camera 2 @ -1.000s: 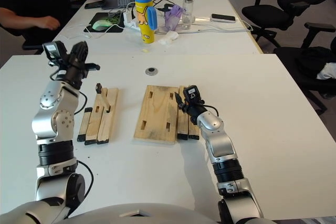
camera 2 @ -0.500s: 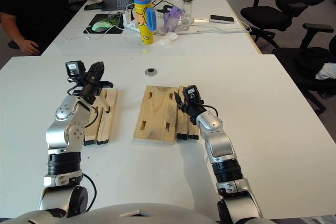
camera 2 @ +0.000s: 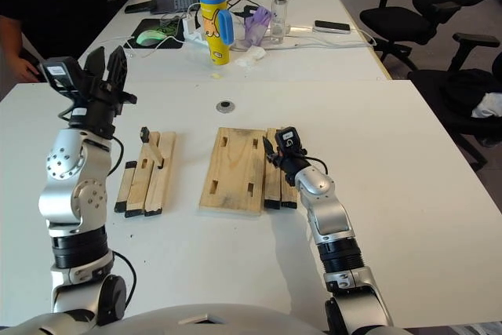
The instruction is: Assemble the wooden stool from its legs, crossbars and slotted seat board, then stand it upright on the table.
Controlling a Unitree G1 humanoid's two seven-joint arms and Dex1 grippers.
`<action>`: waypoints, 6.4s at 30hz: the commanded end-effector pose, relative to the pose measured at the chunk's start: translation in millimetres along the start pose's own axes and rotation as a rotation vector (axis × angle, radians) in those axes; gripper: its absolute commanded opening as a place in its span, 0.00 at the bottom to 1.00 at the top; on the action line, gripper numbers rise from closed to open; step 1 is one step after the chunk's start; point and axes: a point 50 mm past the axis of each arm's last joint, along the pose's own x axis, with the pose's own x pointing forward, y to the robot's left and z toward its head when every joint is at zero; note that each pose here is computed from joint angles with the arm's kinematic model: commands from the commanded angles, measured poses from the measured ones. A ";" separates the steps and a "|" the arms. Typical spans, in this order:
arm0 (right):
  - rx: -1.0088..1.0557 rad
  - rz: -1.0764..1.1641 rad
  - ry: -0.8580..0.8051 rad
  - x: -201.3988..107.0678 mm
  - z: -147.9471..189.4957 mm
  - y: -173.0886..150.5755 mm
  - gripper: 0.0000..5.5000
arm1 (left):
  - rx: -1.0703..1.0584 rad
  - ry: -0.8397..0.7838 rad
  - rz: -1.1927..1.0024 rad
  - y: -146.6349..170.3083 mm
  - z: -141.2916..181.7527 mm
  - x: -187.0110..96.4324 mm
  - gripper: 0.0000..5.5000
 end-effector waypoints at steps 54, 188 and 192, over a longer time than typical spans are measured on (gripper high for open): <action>0.743 0.524 -0.203 -19.0 39.7 -49.8 0.80 | -0.566 0.191 -0.475 -33.2 -7.6 29.2 0.07; 0.192 1.079 -0.129 -22.2 79.3 -69.5 0.37 | 0.413 0.941 -1.341 -42.3 -175.7 -93.0 0.61; 0.110 1.046 -0.089 -18.4 74.1 -69.3 0.37 | 0.402 0.938 -1.340 -45.7 -176.0 -95.6 0.61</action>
